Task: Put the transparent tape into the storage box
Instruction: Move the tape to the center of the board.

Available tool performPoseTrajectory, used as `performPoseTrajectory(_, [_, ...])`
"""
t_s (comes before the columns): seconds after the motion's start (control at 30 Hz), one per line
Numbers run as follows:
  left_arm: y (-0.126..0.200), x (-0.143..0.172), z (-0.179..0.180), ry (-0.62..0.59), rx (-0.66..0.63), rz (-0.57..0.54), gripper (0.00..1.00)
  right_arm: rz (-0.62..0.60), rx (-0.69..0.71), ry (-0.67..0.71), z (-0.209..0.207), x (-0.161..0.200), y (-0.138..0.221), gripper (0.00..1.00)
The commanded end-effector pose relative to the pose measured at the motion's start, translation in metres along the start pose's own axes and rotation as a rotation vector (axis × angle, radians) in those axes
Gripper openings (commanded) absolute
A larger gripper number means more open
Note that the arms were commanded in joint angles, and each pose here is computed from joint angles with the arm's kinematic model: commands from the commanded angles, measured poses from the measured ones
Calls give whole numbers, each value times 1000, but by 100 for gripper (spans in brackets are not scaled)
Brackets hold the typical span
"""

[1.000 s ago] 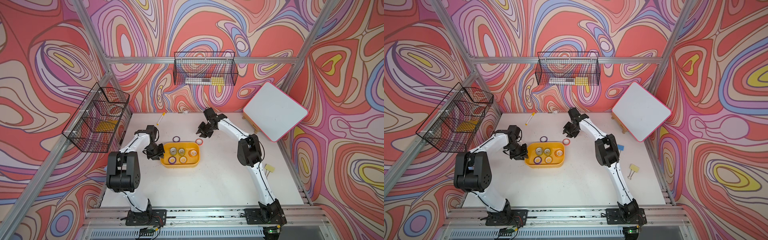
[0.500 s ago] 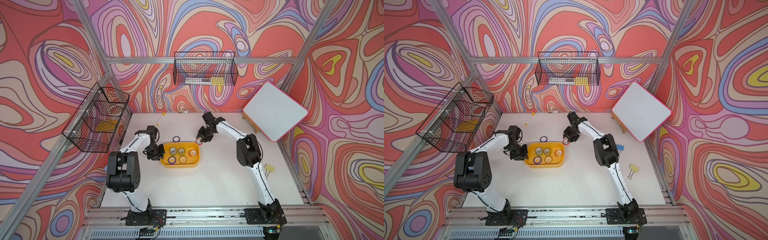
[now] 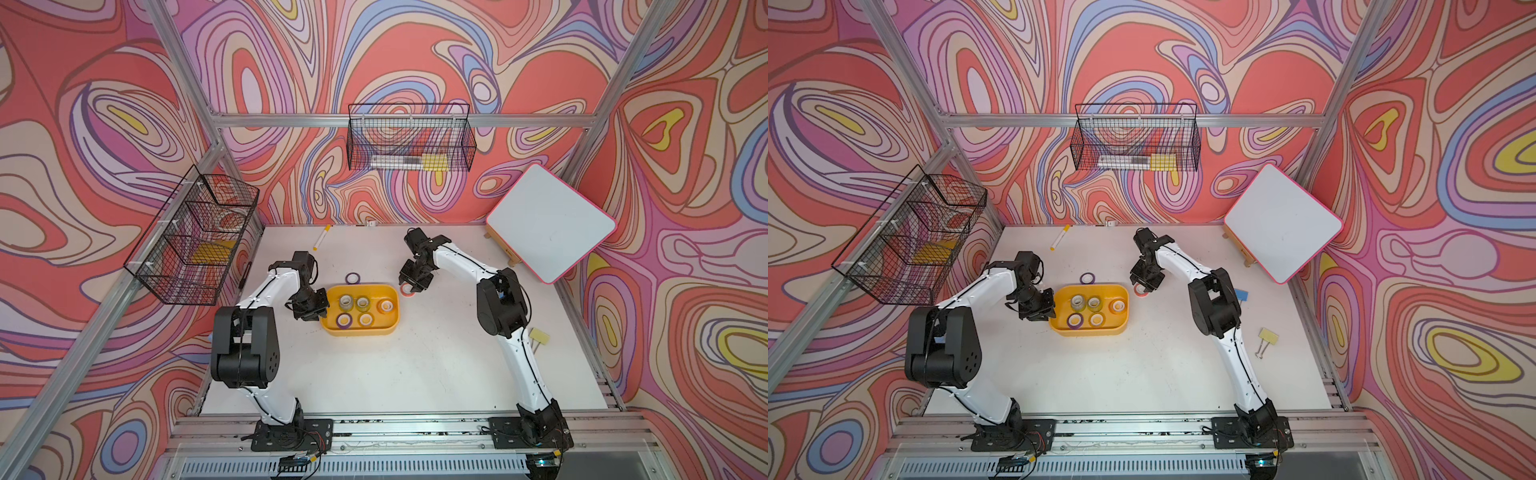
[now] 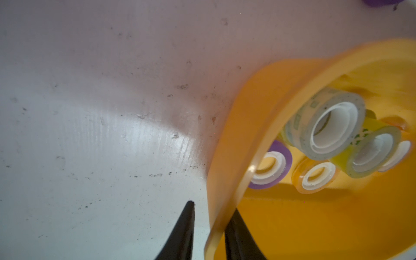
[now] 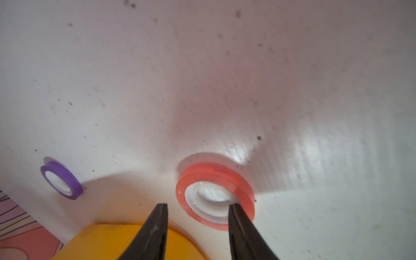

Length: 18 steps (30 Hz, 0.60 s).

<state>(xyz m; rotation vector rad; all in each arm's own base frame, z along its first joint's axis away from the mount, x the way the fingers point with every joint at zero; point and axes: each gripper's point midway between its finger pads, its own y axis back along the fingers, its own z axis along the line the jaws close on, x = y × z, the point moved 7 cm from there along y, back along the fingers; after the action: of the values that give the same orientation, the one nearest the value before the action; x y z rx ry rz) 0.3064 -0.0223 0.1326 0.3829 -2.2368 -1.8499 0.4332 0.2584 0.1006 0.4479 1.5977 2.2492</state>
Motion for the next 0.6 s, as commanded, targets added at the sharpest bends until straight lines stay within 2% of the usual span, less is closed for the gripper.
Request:
performPoseTrajectory(0.0, [4, 6, 2, 7, -15, -4, 28, -12, 95, 22, -21, 7, 12, 47])
performPoseTrajectory(0.23, [4, 5, 2, 10, -10, -7, 29, -35, 63, 80, -18, 11, 41, 49])
performPoseTrajectory(0.37, [3, 6, 2, 11, -8, -8, 29, -29, 94, 136, -13, 11, 60, 61])
performPoseTrajectory(0.57, [1, 7, 2, 13, -4, -6, 29, 31, 189, 153, -24, 14, 50, 67])
